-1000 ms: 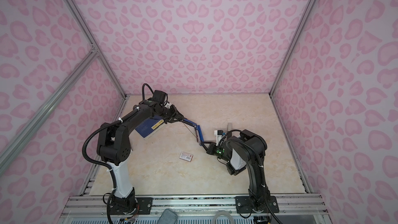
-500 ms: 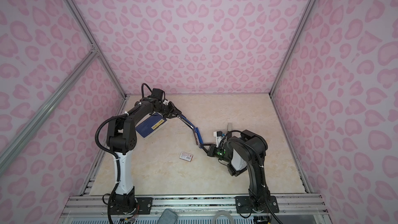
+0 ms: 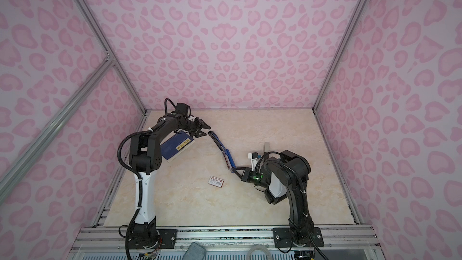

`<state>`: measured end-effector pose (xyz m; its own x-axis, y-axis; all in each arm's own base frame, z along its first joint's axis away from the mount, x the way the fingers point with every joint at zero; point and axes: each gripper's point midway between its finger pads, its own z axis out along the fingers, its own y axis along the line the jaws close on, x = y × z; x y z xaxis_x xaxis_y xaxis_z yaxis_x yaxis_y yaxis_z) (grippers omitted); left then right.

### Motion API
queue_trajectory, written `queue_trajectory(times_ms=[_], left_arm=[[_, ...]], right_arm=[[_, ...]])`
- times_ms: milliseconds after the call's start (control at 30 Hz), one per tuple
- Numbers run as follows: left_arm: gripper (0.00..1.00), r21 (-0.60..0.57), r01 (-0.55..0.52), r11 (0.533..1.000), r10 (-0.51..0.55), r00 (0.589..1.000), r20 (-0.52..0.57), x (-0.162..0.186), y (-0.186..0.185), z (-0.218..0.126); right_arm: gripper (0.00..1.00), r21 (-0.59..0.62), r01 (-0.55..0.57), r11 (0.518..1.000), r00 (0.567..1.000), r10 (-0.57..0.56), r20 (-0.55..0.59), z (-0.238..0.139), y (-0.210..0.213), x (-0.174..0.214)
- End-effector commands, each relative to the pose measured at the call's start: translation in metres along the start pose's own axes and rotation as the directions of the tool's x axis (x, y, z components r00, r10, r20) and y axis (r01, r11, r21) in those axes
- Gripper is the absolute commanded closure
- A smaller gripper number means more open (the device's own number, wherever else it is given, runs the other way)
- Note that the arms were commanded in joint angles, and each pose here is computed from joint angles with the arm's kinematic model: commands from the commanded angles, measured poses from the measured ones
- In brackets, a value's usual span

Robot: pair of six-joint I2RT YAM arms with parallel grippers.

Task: Load the staples into the stapler

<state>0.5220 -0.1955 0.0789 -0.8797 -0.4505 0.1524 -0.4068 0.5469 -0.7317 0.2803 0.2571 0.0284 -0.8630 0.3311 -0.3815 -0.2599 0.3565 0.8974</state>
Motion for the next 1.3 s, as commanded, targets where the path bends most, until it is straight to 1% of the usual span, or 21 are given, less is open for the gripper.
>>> queue_trajectory(times_ms=[0,100,233,400,467,567,600,733,767,800,867,900,967,1000,1067,1100,1200,1267], left_arm=[[0.45,0.016,-0.013,1.000,0.013,0.999,0.038,-0.003,-0.010,-0.017],[0.44,0.018,-0.019,1.000,0.018,0.997,0.078,0.001,-0.010,-0.032],[0.44,0.032,-0.056,0.998,0.053,0.993,0.103,0.026,-0.013,-0.050],[0.44,0.024,-0.064,0.998,0.060,0.990,0.130,0.061,0.010,-0.063],[0.44,-0.001,-0.047,0.999,0.046,0.989,0.137,0.076,0.028,-0.065],[0.44,-0.037,-0.051,0.998,0.056,0.986,0.156,0.091,0.045,-0.071],[0.44,-0.045,-0.054,0.998,0.060,0.985,0.160,0.095,0.048,-0.073],[0.44,-0.089,-0.065,0.994,0.080,0.981,0.177,0.109,0.062,-0.077],[0.44,-0.101,-0.069,0.992,0.087,0.980,0.180,0.112,0.065,-0.077],[0.44,-0.113,-0.076,0.991,0.096,0.978,0.183,0.115,0.067,-0.077],[0.44,-0.137,-0.091,0.986,0.115,0.977,0.181,0.119,0.071,-0.073],[0.43,-0.142,-0.104,0.984,0.128,0.977,0.170,0.123,0.070,-0.069],[0.43,-0.160,-0.133,0.978,0.156,0.978,0.141,0.129,0.068,-0.056],[0.43,-0.167,-0.148,0.975,0.170,0.977,0.128,0.132,0.065,-0.050],[0.43,-0.193,-0.186,0.963,0.208,0.973,0.101,0.138,0.060,-0.037],[0.43,-0.209,-0.201,0.957,0.224,0.970,0.094,0.140,0.058,-0.032],[0.43,-0.245,-0.244,0.938,0.271,0.959,0.084,0.144,0.053,-0.018],[0.42,-0.259,-0.268,0.928,0.294,0.954,0.066,0.148,0.050,-0.008]], right_arm=[[1.00,0.164,-0.172,0.971,0.980,0.186,-0.070,-0.014,-0.046,0.037],[1.00,0.160,-0.185,0.970,0.978,0.197,-0.069,-0.012,-0.042,0.034],[1.00,0.197,-0.210,0.958,0.969,0.230,-0.085,-0.002,-0.045,0.028],[1.00,0.211,-0.238,0.948,0.957,0.266,-0.113,0.023,-0.034,0.013],[1.00,0.230,-0.224,0.947,0.954,0.261,-0.147,0.038,-0.028,0.011],[1.00,0.238,-0.199,0.951,0.951,0.245,-0.187,0.061,-0.019,0.009],[0.99,0.228,-0.199,0.953,0.951,0.244,-0.190,0.067,-0.016,0.008],[0.83,0.212,-0.207,0.955,0.945,0.252,-0.211,0.085,-0.009,0.009],[0.82,0.214,-0.206,0.955,0.944,0.252,-0.215,0.087,-0.009,0.010],[0.83,0.213,-0.206,0.955,0.944,0.251,-0.214,0.087,-0.009,0.011],[0.91,0.208,-0.222,0.953,0.944,0.263,-0.197,0.084,-0.011,0.009],[0.93,0.204,-0.230,0.952,0.944,0.269,-0.190,0.083,-0.012,0.008],[0.91,0.200,-0.252,0.947,0.940,0.289,-0.181,0.080,-0.016,0.008],[0.88,0.200,-0.257,0.946,0.939,0.293,-0.180,0.078,-0.017,0.009],[0.76,0.205,-0.265,0.942,0.938,0.301,-0.171,0.074,-0.020,0.009],[0.72,0.210,-0.267,0.941,0.937,0.304,-0.171,0.071,-0.021,0.010],[0.65,0.222,-0.260,0.940,0.943,0.297,-0.150,0.058,-0.022,0.007],[0.64,0.247,-0.251,0.936,0.947,0.291,-0.140,0.048,-0.026,0.006]])
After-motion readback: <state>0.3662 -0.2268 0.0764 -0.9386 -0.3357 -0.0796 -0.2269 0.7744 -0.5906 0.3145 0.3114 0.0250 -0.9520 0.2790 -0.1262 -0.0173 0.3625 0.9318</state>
